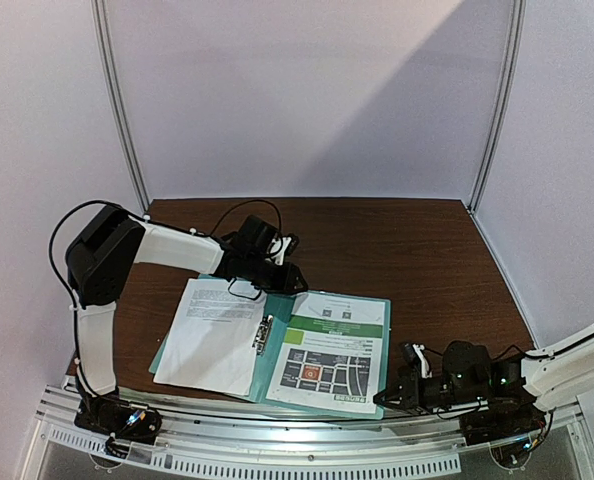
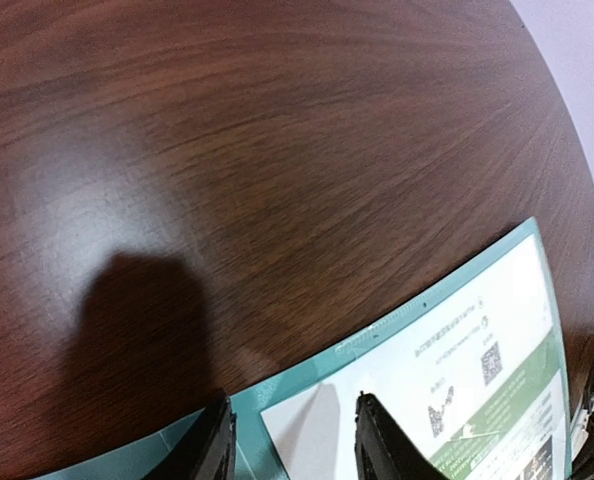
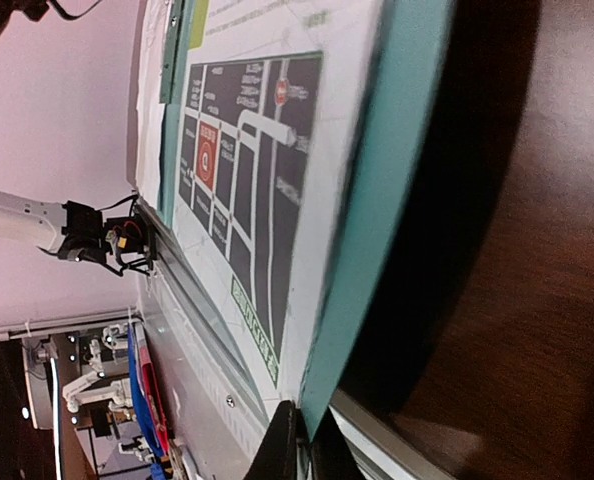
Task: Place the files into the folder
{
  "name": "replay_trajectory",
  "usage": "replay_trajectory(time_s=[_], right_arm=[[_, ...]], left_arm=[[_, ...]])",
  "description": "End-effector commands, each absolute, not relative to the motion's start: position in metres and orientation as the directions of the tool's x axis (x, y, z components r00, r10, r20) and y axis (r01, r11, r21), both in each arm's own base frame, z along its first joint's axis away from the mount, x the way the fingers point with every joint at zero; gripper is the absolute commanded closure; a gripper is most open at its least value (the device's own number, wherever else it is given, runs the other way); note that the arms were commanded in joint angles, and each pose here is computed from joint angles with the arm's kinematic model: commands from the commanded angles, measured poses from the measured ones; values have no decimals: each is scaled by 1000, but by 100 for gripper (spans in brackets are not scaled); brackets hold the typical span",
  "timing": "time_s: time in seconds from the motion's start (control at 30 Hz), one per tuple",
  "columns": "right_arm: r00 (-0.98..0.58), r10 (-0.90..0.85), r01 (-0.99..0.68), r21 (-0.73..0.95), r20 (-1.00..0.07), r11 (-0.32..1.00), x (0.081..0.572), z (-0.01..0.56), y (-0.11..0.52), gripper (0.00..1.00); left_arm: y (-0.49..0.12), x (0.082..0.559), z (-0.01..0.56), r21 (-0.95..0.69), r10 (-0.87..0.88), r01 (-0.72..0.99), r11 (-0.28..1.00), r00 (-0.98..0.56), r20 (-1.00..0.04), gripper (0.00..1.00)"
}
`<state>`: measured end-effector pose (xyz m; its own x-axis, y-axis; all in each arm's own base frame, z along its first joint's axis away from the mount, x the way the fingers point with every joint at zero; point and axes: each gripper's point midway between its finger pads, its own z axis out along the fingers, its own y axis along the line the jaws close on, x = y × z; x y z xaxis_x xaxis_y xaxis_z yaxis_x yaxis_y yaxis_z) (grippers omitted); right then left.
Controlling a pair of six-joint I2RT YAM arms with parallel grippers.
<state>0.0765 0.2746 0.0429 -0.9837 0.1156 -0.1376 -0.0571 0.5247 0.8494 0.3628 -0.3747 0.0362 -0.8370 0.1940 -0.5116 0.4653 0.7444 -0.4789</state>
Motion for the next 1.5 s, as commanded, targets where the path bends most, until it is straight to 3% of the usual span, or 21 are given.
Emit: replay_trajectory(time_s=[0.0, 0.47, 0.77, 1.03, 1.3, 1.47], right_arm=[[-978, 143, -45, 818, -154, 574, 83, 33, 266, 99], [-945, 177, -5, 553, -275, 833, 135, 59, 228, 100], [-966, 58, -41, 374, -251, 926, 159, 103, 202, 100], [-958, -57, -99, 135, -282, 986, 186, 158, 181, 100], [-929, -128, -92, -120, -348, 988, 221, 202, 157, 100], [-913, -150, -98, -154, -378, 983, 239, 223, 162, 100]], left_arm=[[-365, 350, 28, -491, 203, 435, 755, -867, -455, 59], [-368, 380, 94, -482, 167, 453, 750, -835, -525, 53], [-333, 400, 130, -446, 126, 427, 787, -818, -561, 46], [-262, 414, 119, -327, 84, 307, 894, -831, -549, 47], [-220, 394, 80, -241, 61, 200, 950, -874, -482, 49], [-215, 378, 62, -253, 57, 191, 948, -887, -458, 51]])
